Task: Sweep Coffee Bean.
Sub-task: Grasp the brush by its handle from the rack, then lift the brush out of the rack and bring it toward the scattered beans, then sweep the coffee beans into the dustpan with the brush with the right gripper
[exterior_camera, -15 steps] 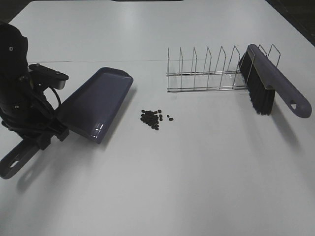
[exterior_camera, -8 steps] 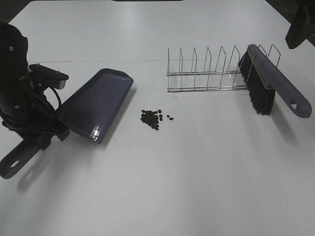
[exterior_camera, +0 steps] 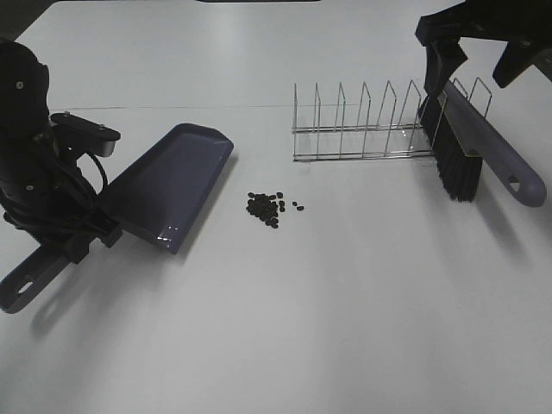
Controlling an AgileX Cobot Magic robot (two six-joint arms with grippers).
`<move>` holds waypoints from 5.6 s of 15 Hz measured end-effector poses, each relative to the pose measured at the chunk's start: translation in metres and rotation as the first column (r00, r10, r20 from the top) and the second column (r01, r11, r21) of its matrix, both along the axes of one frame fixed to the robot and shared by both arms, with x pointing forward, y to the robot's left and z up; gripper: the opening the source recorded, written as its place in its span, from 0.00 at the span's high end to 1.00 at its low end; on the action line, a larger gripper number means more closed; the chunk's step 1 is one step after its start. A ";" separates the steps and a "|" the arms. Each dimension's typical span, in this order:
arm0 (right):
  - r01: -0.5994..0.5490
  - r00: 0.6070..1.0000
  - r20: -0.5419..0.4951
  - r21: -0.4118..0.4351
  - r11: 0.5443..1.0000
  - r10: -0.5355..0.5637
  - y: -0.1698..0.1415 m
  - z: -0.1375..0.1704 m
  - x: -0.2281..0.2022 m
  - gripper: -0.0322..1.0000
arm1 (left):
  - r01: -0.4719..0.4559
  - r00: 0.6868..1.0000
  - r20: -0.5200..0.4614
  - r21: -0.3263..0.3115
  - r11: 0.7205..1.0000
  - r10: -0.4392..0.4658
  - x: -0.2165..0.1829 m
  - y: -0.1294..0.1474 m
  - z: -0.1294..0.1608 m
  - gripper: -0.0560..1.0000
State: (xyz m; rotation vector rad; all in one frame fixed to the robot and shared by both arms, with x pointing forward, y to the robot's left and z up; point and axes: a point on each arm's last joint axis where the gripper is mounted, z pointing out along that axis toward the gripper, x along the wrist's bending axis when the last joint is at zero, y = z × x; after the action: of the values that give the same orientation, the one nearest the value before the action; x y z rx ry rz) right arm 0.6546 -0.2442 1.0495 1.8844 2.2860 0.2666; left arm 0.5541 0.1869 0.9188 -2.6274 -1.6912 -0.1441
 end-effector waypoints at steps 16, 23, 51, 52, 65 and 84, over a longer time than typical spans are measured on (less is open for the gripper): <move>0.071 0.989 -0.127 -0.026 0.997 -0.073 -0.044 -0.110 0.069 0.24 | -0.018 1.000 -0.009 -0.019 1.000 0.018 -0.001 -0.002 0.000 0.63; 0.078 0.989 -0.118 -0.061 0.995 -0.085 -0.047 -0.116 0.071 0.33 | -0.021 1.000 -0.010 -0.023 1.000 0.021 -0.001 -0.002 0.000 0.63; 0.192 0.969 -0.144 -0.080 0.978 -0.202 -0.052 -0.031 -0.050 0.67 | -0.003 0.998 -0.070 0.084 0.996 0.009 -0.006 0.008 0.001 0.64; 0.195 0.964 -0.166 -0.084 0.977 -0.207 -0.051 -0.041 -0.055 0.67 | 0.001 0.998 -0.059 0.099 0.995 0.005 -0.005 0.009 0.001 0.64; -0.019 0.985 -0.169 -0.283 0.959 -0.030 0.038 -0.102 -0.056 0.67 | 0.110 0.984 -0.162 0.188 0.976 -0.080 0.028 -0.044 -0.034 0.64; -0.246 0.948 -0.185 0.082 0.966 0.257 0.189 -0.142 -0.036 0.67 | 0.094 0.965 -0.255 0.123 0.988 -0.060 0.020 -0.050 -0.040 0.64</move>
State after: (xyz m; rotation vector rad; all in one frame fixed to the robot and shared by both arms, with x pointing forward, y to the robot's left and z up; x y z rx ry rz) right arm 0.6185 -0.0552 0.9072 1.7091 2.6822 0.1892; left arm 0.5737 0.1373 0.8783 -2.4904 -1.4469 0.0695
